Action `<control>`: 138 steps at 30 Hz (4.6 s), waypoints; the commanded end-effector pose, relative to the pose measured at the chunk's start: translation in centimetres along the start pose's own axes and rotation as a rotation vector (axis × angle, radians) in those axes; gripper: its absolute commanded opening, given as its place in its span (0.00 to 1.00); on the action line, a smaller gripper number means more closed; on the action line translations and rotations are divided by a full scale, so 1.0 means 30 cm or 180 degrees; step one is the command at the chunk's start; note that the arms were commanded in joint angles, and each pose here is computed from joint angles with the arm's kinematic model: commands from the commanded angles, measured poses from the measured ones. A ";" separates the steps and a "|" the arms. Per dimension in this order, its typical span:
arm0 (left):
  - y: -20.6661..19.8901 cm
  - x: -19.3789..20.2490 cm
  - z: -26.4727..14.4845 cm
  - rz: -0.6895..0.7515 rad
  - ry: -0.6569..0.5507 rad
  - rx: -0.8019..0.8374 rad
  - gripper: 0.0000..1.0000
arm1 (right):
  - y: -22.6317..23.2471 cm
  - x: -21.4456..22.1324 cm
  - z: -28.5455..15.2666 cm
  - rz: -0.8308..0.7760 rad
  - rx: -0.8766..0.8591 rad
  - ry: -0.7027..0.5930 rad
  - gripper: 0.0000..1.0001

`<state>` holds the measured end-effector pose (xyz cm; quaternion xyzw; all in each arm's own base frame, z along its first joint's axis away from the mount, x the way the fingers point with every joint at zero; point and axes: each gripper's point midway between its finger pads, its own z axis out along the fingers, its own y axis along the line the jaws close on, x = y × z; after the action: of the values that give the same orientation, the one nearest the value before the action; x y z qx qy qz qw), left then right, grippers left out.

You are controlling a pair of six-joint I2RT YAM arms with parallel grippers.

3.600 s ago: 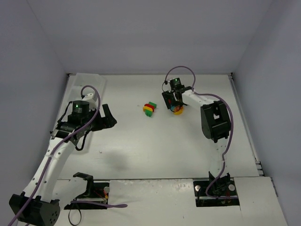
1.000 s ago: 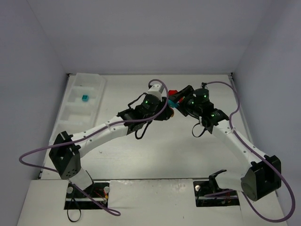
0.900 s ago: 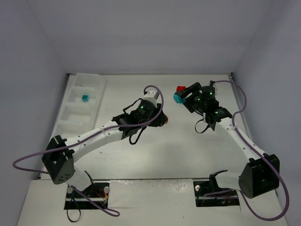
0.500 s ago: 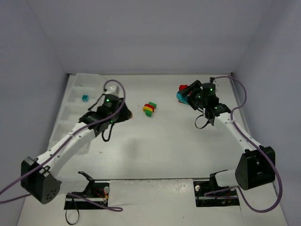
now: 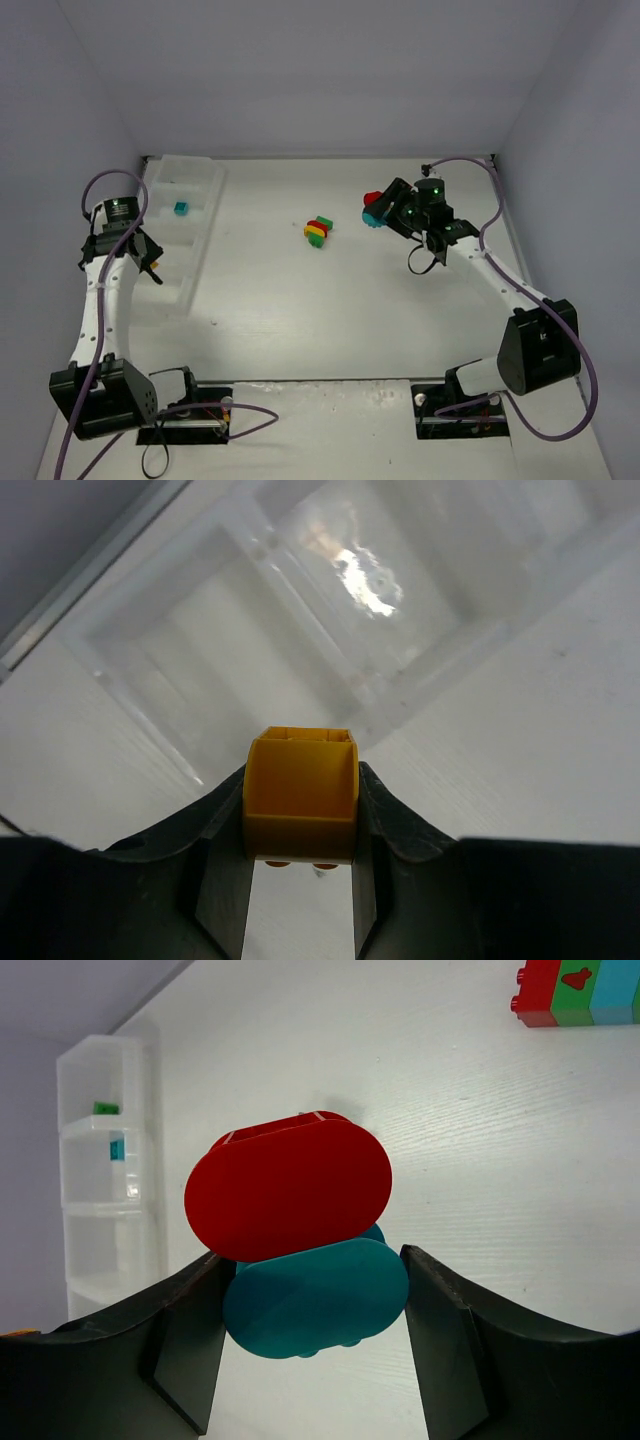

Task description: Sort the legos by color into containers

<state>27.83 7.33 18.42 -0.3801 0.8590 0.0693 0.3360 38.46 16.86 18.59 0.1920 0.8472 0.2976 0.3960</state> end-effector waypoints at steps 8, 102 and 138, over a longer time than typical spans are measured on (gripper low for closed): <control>0.077 -0.016 0.139 0.0007 0.0235 -0.0353 0.28 | 0.094 -0.003 -0.006 -0.0400 -0.0396 0.0073 0.02; -0.703 0.136 -0.470 0.0925 0.1000 0.3022 0.00 | 0.291 0.363 -0.177 -0.2830 -0.1455 0.0425 0.00; -0.362 -0.186 0.090 0.0206 -0.0295 0.1068 0.00 | 0.252 0.202 -0.126 -0.2291 -0.1389 0.0626 0.00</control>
<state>39.27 1.50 19.75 -0.2520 0.8803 -0.0862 0.3925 31.51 23.89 18.80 -0.2293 0.8371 0.3116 0.3867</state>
